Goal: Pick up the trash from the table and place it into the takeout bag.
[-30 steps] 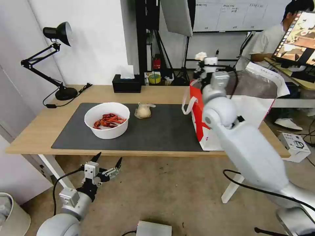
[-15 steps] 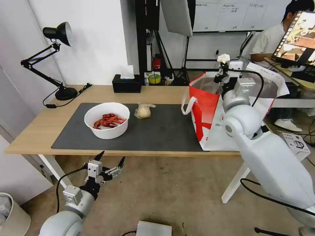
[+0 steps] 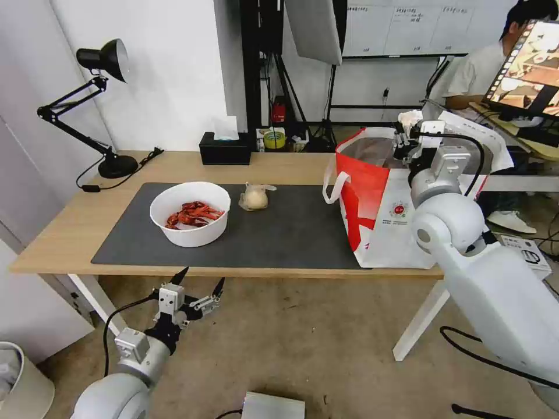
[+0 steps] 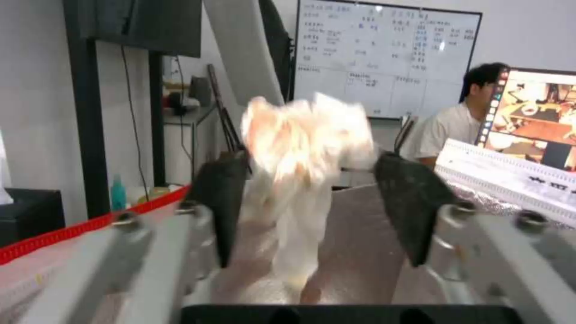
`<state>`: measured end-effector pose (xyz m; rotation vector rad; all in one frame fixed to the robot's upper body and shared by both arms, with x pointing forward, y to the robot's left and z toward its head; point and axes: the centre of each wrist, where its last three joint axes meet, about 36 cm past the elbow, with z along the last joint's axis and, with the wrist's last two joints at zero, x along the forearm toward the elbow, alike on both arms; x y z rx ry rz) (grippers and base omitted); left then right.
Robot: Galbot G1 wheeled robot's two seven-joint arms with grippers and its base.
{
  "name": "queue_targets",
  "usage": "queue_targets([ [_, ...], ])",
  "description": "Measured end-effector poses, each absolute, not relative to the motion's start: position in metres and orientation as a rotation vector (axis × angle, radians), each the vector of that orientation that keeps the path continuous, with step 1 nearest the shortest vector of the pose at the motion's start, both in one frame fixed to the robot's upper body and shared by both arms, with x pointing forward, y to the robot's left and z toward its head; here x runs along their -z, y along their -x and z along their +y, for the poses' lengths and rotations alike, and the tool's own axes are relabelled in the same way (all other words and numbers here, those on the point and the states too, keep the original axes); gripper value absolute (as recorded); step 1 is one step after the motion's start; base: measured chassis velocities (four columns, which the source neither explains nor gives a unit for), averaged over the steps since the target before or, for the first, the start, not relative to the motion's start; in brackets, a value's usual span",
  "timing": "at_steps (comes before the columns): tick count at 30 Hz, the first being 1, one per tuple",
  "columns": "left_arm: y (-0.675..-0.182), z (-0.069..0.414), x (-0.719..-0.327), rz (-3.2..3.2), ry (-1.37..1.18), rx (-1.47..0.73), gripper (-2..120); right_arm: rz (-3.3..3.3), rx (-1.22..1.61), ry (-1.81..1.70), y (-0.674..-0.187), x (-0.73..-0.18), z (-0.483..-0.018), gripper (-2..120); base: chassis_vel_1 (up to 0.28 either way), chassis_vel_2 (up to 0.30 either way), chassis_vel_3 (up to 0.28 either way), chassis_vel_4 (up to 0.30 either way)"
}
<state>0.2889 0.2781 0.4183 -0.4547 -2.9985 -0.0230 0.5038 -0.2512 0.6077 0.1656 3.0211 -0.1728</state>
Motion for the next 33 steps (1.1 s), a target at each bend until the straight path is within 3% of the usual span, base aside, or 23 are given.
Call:
queue_targets([
  [7,-0.289,0.279,-0.419,-3.0,0.451,0.026,100,3.037,0.181,-0.162,-0.504,-0.606,-0.251,88,0.0,0.0,0.0,0.0],
  [11,-0.289,0.279,-0.419,-3.0,0.451,0.026,100,3.043,0.173,-0.134,-0.504,-0.606,-0.251,98,0.0,0.0,0.0,0.0],
  [19,-0.289,0.278,-0.419,-2.999,0.453,0.022,100,2.98,0.056,0.096,-0.502,-0.616,-0.248,100,0.0,0.0,0.0,0.0],
  [28,-0.291,0.277,-0.42,-3.005,0.456,0.018,100,2.898,-0.041,0.758,-0.493,-0.609,-0.229,100,0.0,0.0,0.0,0.0],
  [33,-0.291,0.278,-0.421,-3.007,0.455,0.018,100,2.912,-0.018,0.893,-0.483,-0.591,-0.223,100,0.0,0.0,0.0,0.0],
])
